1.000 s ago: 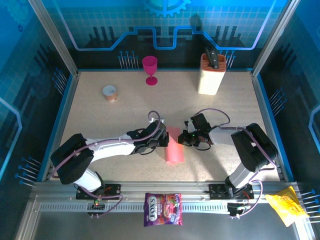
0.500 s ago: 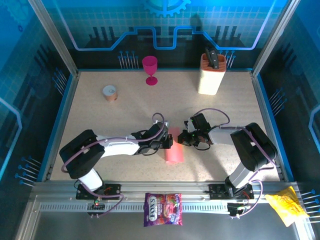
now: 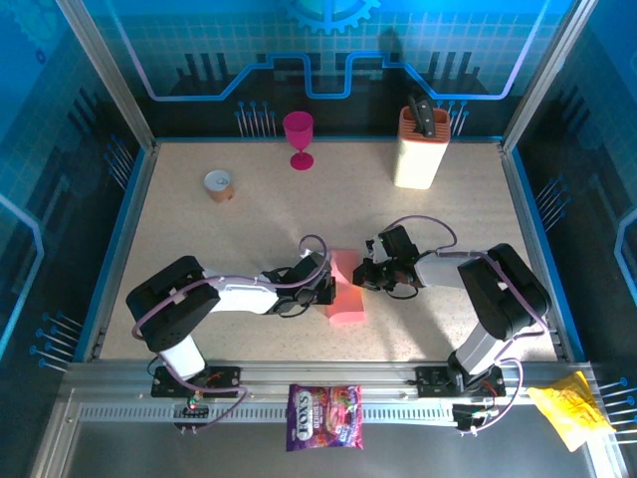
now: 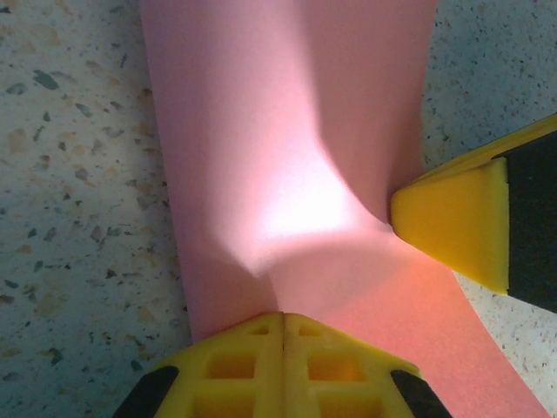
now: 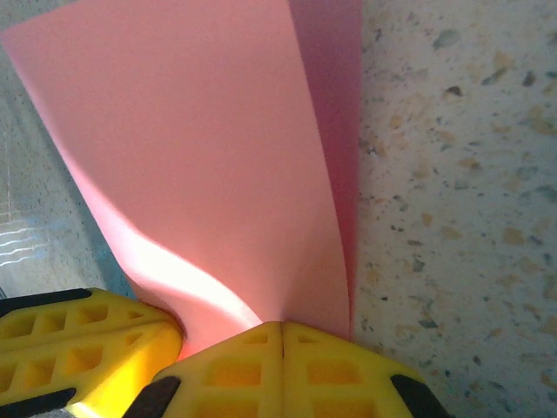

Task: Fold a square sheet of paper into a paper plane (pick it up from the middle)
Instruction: First fold in half a square sheet of paper at the center of the table.

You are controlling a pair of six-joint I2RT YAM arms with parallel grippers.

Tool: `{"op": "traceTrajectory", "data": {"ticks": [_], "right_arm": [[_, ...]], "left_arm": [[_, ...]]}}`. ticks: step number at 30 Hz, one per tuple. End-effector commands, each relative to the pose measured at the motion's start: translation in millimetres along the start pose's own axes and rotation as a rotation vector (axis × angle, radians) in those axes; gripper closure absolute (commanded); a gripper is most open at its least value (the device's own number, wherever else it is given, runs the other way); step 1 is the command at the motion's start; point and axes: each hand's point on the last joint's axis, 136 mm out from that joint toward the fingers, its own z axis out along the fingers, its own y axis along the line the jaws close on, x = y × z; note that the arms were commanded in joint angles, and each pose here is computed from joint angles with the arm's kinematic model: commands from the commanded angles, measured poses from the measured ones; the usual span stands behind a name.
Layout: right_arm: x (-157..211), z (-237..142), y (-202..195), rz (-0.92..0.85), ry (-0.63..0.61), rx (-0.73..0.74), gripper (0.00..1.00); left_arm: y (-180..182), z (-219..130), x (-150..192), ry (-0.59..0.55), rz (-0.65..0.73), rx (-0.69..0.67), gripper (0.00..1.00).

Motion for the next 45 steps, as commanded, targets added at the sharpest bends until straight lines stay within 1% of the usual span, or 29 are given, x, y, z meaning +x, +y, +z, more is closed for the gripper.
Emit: {"op": "traceTrajectory", "data": {"ticks": [1,4,8,13,16,21,25,29,32,38,45], "right_arm": [[28.6,10.0,-43.3,0.059,0.071,0.162,1.0],[28.6,10.3,-43.4,0.057,0.072,0.163,1.0],[29.0,11.8,-44.0,0.057,0.075,0.164,1.0],[29.9,13.1,-46.2,0.06,0.077,0.166,1.0],[31.9,14.1,-47.7,0.064,0.083,0.167,1.0],[33.2,14.7,-48.8,0.067,0.085,0.167,1.0],[34.0,14.8,-49.4,0.065,0.086,0.168,1.0],[34.0,14.8,-49.9,0.066,0.087,0.169,1.0],[33.8,15.0,-50.4,0.066,0.086,0.171,1.0],[33.8,15.8,-51.3,0.067,0.087,0.174,1.0],[35.1,15.8,-51.8,0.066,0.093,0.177,1.0]], "left_arm": [[-20.4,-17.4,-24.7,-0.054,0.033,0.054,0.98],[-28.9,-20.6,-38.4,-0.068,0.047,0.082,0.97],[-23.1,-10.9,-45.0,-0.058,0.04,0.08,0.98],[1.1,4.7,-42.6,-0.059,0.022,0.018,0.99],[13.5,13.0,-35.4,-0.047,0.006,-0.009,0.99],[23.9,17.0,-29.2,-0.034,0.006,-0.042,1.0],[11.3,5.5,-43.5,-0.059,0.009,-0.004,1.0],[-9.1,-9.9,-67.7,-0.1,0.026,0.063,0.99],[-12.1,-10.8,-78.9,-0.106,0.034,0.078,0.99],[8.9,5.7,-81.0,-0.086,0.014,0.047,1.0],[40.4,23.5,-63.4,-0.058,-0.022,-0.015,1.0]]}}
